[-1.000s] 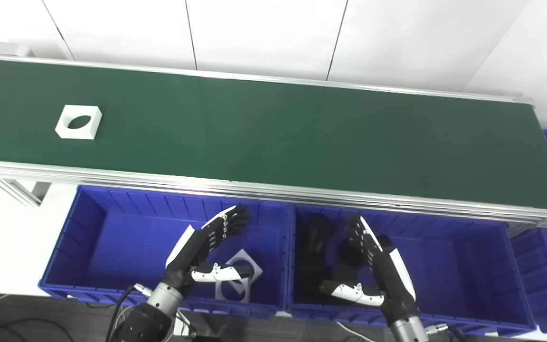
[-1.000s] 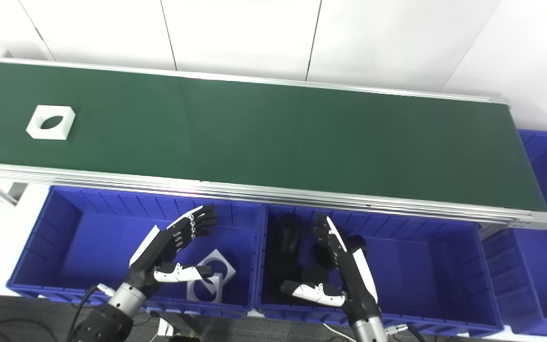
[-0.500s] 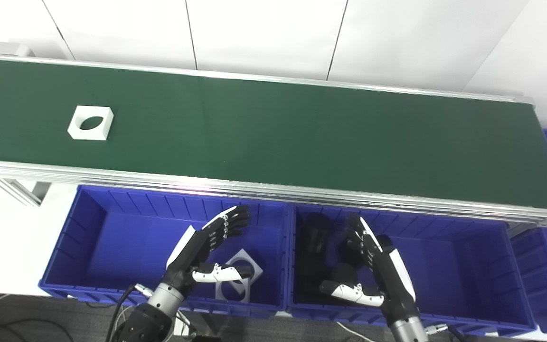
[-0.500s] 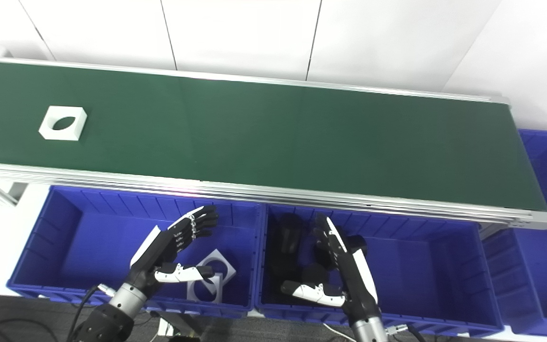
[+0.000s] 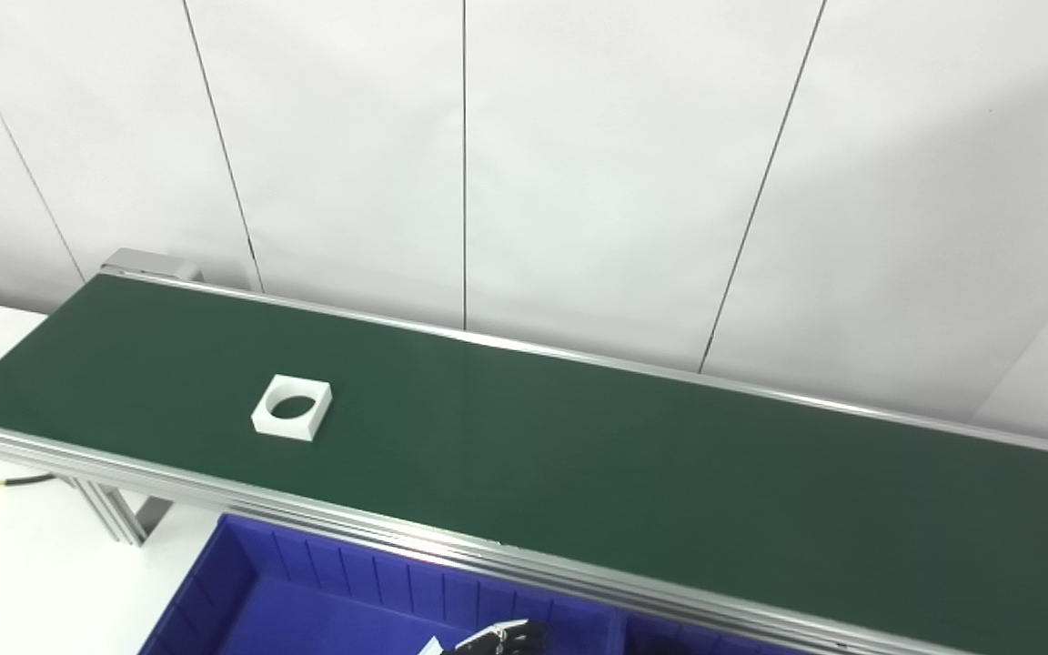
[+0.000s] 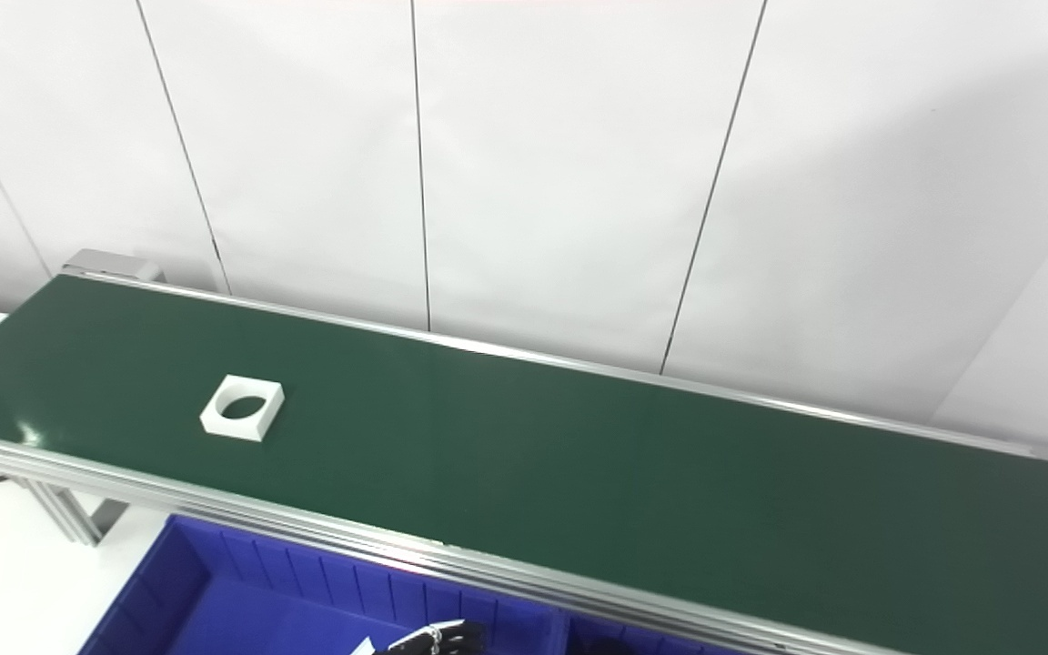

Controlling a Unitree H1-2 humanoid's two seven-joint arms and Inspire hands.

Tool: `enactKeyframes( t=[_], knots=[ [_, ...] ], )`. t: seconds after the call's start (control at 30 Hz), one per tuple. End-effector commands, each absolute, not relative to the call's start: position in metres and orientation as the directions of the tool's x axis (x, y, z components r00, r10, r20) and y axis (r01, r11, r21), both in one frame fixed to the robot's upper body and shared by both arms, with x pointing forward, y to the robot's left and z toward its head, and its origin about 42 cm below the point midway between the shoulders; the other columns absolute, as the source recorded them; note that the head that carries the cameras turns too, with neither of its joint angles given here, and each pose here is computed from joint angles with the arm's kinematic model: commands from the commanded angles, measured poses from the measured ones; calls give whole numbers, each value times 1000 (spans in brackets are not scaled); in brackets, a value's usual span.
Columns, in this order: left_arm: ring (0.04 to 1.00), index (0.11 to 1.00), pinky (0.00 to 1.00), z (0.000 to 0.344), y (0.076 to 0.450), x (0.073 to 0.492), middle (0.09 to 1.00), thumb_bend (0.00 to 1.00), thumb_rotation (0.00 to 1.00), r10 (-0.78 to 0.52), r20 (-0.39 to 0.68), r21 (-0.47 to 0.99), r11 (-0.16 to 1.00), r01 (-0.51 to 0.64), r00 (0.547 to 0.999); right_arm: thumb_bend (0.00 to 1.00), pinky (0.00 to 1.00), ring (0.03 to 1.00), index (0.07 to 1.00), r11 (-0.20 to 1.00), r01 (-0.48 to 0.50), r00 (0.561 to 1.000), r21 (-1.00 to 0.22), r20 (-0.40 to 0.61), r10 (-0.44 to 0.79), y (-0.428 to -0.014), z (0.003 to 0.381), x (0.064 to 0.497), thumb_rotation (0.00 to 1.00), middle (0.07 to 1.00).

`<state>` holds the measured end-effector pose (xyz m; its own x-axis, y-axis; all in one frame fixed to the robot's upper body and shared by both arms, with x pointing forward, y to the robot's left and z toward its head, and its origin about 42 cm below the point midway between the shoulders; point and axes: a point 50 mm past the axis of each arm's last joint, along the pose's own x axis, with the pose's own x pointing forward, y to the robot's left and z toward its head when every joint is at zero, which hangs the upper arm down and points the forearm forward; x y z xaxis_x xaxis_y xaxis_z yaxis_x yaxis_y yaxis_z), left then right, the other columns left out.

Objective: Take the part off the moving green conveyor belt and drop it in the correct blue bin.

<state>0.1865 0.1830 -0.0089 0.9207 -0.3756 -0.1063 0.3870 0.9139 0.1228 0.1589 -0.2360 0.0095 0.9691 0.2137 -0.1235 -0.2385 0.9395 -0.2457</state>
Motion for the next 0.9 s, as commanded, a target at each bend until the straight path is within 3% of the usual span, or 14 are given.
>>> enactKeyframes(
  t=[0.0,0.23,0.4,0.5,0.63,0.87],
  knots=[
    [790,812,737,8,180,198,812,944,332,-359,-6,123,926,357,933,800,953,967,1000,941,-229,973,-248,-67,219,-235,18,164,336,970],
    [774,781,722,44,183,211,778,986,344,-271,148,166,955,246,951,774,961,974,1000,943,-236,972,-234,-58,228,-233,17,167,295,977],
    [781,797,741,104,201,243,794,936,347,-227,375,235,961,145,899,763,949,955,996,944,-229,973,-236,-33,228,-231,17,172,277,966],
    [795,811,772,133,210,261,804,843,307,-188,482,263,963,63,856,769,924,934,987,946,-224,974,-234,-19,226,-230,16,174,290,953],
    [822,840,787,151,224,278,830,772,313,-169,533,274,961,19,829,761,930,940,992,944,-233,971,-232,-6,238,-228,18,176,302,956],
    [860,874,810,173,256,316,870,779,280,-180,546,320,947,-5,818,817,906,922,975,939,-235,969,-250,13,245,-224,22,178,354,942]
  ],
)
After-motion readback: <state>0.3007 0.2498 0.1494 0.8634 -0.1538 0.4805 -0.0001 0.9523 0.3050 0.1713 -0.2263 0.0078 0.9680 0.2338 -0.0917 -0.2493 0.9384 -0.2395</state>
